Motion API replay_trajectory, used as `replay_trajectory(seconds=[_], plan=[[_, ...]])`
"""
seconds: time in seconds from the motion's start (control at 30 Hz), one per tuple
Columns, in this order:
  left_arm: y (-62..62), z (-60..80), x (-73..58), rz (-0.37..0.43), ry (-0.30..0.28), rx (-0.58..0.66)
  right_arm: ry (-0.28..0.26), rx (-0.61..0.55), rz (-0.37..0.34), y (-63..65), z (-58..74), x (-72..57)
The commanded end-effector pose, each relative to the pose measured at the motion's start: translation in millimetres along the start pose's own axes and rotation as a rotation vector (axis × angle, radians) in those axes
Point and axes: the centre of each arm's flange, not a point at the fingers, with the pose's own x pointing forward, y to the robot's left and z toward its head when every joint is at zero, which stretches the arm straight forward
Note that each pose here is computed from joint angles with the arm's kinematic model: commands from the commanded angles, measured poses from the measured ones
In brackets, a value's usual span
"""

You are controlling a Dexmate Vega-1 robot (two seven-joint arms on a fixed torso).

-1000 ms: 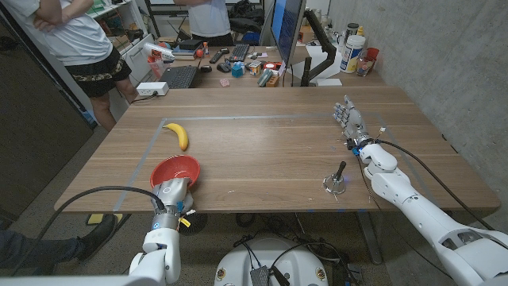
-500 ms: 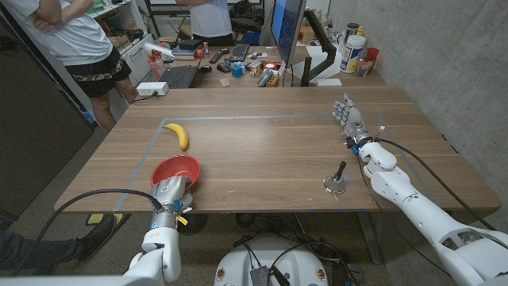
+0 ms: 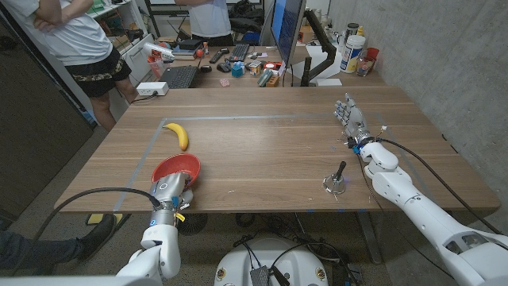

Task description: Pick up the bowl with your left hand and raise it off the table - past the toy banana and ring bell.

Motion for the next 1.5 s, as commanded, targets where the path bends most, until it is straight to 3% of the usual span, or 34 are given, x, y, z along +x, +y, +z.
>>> replay_trajectory(seconds=[0.03, 0.77, 1.2, 1.5], plan=[[9.4, 1.3, 3.4, 0.017, -0.009, -0.01, -0.007, -0.008, 0.0, 0.8, 4.4, -1.7], [20.3, 1.4, -5.5, 0.026, -0.001, 0.02, -0.009, -0.003, 0.017, 6.7, 2.7, -1.6], [27.7, 5.6, -3.2, 0.036, 0.004, 0.04, -0.008, -0.002, 0.014, 4.8, 2.4, -1.2], [42.0, 10.4, -9.1, 0.077, -0.008, 0.041, -0.001, 0.001, 0.012, 4.8, -1.4, -0.4]])
